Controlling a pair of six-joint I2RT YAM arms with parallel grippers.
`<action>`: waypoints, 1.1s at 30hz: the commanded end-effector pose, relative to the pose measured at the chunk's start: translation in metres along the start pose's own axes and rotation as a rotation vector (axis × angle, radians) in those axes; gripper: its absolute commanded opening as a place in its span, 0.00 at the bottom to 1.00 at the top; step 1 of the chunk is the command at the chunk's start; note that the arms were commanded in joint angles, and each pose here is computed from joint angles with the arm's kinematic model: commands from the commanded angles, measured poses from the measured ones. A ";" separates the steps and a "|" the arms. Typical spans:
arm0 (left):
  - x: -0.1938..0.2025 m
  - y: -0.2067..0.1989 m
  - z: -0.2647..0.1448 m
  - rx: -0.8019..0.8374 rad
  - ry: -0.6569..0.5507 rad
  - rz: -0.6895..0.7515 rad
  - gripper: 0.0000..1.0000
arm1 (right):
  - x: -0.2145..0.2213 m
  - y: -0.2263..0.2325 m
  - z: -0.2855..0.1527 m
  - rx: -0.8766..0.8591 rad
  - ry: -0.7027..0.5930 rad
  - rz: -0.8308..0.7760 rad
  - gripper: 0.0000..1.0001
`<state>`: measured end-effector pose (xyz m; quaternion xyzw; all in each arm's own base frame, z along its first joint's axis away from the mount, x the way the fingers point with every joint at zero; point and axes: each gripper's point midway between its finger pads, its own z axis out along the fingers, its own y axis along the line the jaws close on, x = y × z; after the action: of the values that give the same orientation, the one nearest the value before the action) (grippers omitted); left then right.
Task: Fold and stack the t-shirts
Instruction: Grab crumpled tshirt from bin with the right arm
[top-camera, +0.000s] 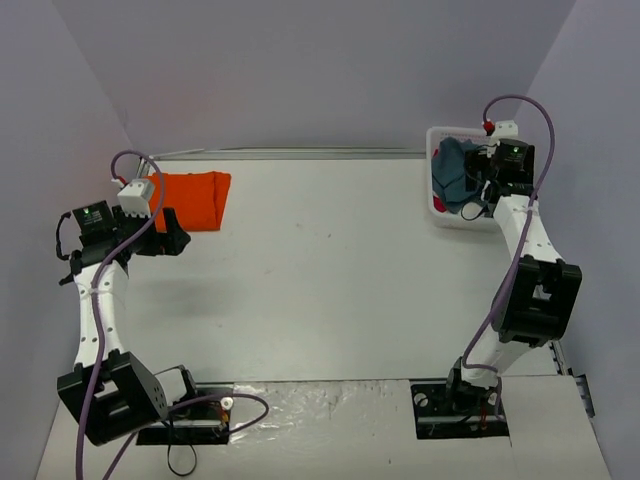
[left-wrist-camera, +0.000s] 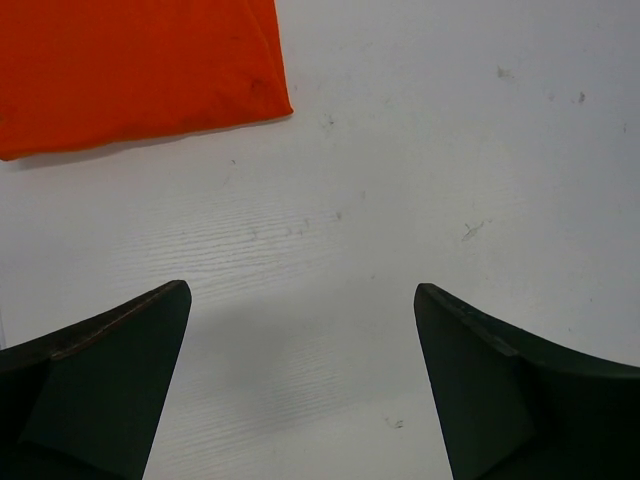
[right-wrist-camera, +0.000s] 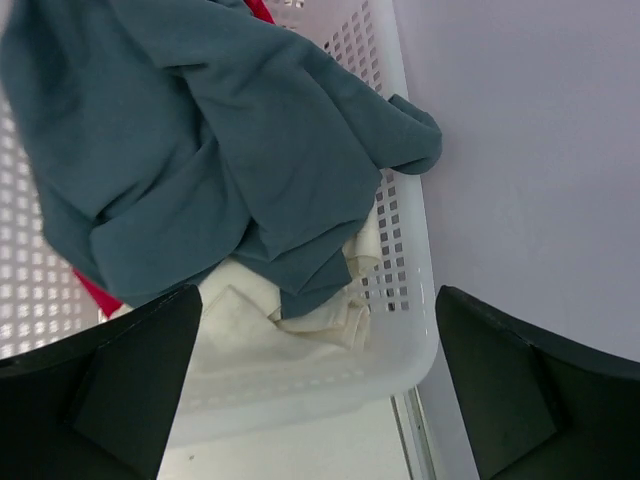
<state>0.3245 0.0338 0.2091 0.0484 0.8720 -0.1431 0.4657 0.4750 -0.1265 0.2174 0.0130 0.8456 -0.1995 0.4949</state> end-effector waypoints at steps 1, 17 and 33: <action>-0.010 -0.011 0.000 0.014 -0.046 0.061 0.94 | -0.016 -0.006 0.020 -0.012 -0.007 0.043 1.00; 0.011 -0.009 0.012 0.034 0.023 0.059 0.94 | -0.001 0.029 0.117 -0.091 0.108 0.077 0.99; 0.014 -0.012 0.013 0.047 0.035 0.059 0.94 | -0.007 0.040 0.085 -0.137 0.108 0.057 0.00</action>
<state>0.3230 0.0218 0.1834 0.0700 0.8826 -0.1494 0.4402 0.5737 -0.1368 0.1235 0.0275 0.8943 -0.1363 0.4252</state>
